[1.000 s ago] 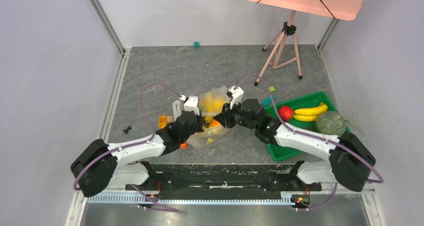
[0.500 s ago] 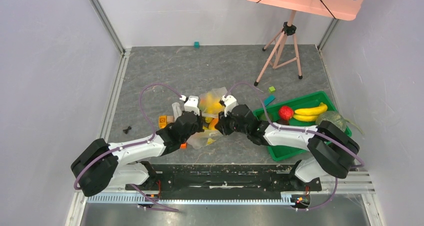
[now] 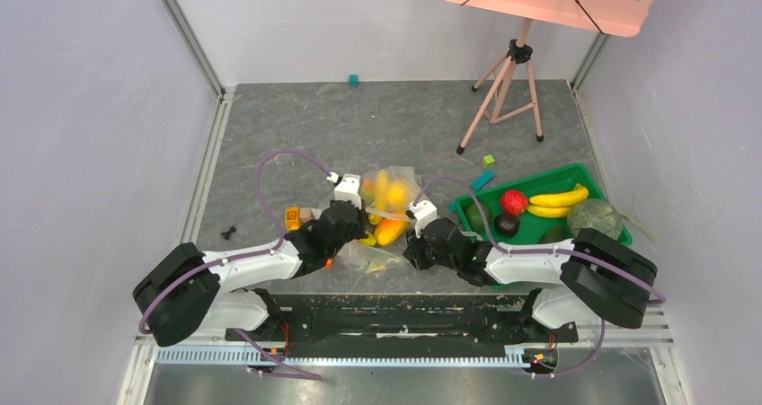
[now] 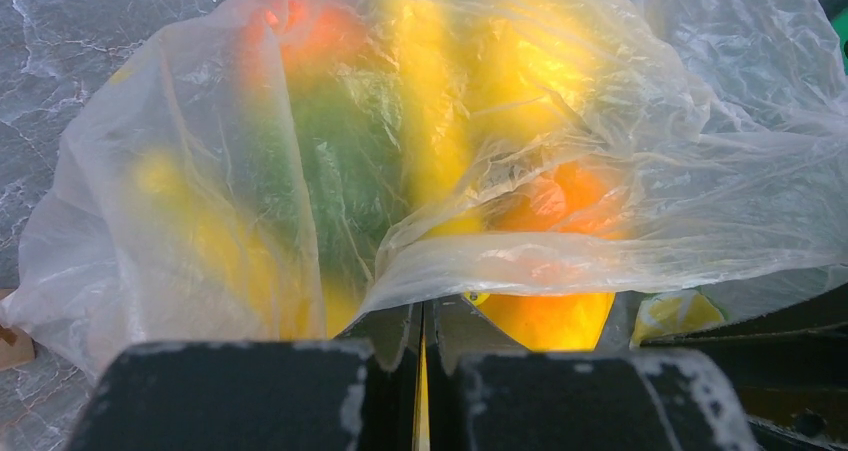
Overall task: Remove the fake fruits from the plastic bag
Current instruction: Adjust the plastic bag at the center of the board, then take out the fake fruit from the plastic bag.
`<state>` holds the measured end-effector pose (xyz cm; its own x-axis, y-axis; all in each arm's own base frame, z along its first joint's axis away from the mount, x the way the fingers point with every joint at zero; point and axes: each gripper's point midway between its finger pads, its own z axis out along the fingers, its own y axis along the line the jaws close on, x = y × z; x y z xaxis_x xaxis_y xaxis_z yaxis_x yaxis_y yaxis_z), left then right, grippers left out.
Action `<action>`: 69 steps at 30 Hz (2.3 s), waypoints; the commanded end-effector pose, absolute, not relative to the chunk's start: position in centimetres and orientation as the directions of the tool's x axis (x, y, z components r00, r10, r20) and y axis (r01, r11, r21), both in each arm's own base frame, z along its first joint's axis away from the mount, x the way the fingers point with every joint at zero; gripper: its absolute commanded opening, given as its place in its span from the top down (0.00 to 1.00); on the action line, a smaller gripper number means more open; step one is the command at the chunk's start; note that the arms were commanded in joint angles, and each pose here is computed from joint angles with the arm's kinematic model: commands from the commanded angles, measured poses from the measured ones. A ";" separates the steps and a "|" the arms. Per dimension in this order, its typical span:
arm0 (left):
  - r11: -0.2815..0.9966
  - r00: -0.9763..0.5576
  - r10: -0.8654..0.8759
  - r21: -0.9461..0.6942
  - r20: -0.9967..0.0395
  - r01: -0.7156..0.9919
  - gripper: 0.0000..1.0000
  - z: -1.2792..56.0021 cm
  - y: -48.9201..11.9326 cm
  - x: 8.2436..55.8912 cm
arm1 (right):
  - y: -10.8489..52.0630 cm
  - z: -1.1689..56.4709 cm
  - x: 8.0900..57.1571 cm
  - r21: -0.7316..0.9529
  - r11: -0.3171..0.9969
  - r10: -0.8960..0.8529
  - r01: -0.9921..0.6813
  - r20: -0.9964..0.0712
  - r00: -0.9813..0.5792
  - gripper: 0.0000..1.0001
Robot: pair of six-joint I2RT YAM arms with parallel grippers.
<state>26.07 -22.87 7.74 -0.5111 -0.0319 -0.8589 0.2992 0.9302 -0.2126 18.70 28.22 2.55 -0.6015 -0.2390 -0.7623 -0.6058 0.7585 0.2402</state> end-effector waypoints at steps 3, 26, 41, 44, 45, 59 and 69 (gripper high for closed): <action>0.922 -0.461 -0.009 -0.186 -0.887 0.340 0.98 9.2 -23.6 26.8 | 27.5 1.6 19.5 0.200 0.803 -0.236 -0.562 -0.759 -0.607 0.74; 0.896 -0.485 0.024 -0.196 -0.874 0.398 0.98 8.6 -24.9 26.4 | 31.1 12.6 25.0 0.333 0.816 0.039 -0.473 -0.847 -0.530 0.49; 0.885 -0.523 0.060 -0.197 -0.850 0.421 0.98 7.6 -25.9 26.3 | 30.8 7.9 25.4 0.439 0.842 0.124 -0.314 -0.724 -0.679 0.24; 0.885 -0.530 0.065 -0.197 -0.846 0.423 0.98 7.4 -26.0 26.3 | 31.2 7.4 25.5 0.447 0.841 0.126 -0.304 -0.708 -0.695 0.24; 0.884 -0.531 0.066 -0.198 -0.845 0.424 0.98 7.4 -26.1 26.3 | 31.2 7.2 25.6 0.450 0.843 0.130 -0.296 -0.703 -0.699 0.24; 0.877 -0.543 0.079 -0.201 -0.836 0.437 0.98 7.2 -26.5 26.2 | 30.6 2.9 27.5 0.374 0.904 0.102 -0.210 -0.663 -0.742 0.30; 0.890 -0.546 0.088 -0.180 -0.833 0.419 0.98 6.8 -26.1 26.4 | 28.8 7.0 27.5 0.340 0.898 0.085 -0.280 -0.757 -0.647 0.55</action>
